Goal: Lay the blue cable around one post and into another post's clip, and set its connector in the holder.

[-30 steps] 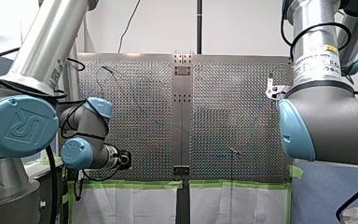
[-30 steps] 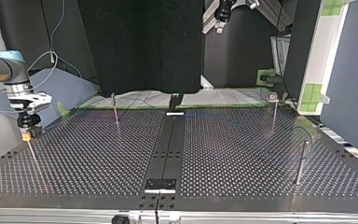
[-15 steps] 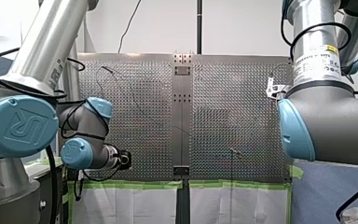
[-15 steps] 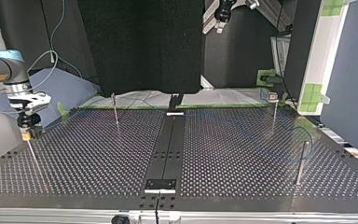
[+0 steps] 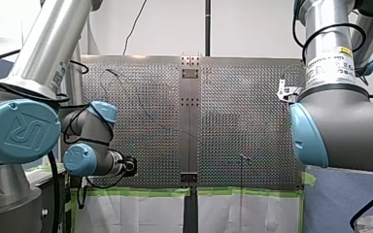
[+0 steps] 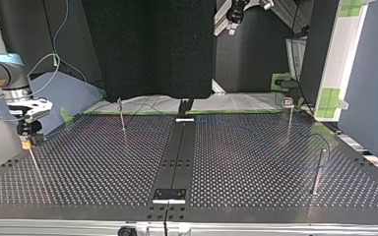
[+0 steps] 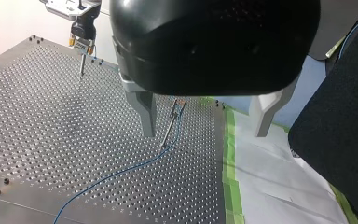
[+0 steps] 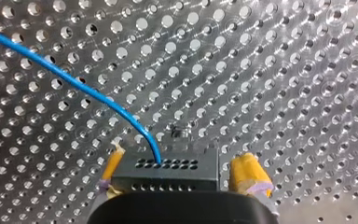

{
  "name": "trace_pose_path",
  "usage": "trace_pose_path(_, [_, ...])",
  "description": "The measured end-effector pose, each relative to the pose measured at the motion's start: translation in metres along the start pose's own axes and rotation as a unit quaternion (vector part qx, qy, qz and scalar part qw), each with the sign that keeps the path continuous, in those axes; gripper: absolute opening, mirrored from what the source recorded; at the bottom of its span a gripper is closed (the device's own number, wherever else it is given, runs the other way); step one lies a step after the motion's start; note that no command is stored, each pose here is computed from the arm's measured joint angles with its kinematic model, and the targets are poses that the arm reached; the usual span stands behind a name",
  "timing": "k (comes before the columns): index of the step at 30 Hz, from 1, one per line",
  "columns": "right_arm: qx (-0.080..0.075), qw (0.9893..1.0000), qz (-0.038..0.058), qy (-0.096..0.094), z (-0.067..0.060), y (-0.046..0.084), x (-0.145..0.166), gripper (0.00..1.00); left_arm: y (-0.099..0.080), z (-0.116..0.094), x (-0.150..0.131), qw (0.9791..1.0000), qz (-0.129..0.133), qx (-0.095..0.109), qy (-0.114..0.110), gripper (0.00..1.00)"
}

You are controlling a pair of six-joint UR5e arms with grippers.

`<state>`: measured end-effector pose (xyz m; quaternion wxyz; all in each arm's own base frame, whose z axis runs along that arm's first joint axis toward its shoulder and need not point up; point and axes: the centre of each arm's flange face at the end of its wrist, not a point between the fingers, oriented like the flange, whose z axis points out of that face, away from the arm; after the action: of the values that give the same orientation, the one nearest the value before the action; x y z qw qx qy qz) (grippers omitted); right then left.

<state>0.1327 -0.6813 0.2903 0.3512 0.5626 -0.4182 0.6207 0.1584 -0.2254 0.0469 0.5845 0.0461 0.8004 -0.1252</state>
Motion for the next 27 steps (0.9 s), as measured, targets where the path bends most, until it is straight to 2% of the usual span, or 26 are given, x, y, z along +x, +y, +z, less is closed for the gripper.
trace_pose_path(20, [-0.002,1.0,0.0027,-0.004,-0.0015,-0.0013,0.0011,1.0,-0.0001,-0.0001,0.0001,1.0,0.0,0.0,0.0,1.0])
trace_pose_path(27, [-0.001,0.9999,0.0146,-0.006,-0.0016,-0.0028,0.0005,1.0,-0.0001,-0.0002,0.0001,1.0,0.0,0.0,0.0,1.0])
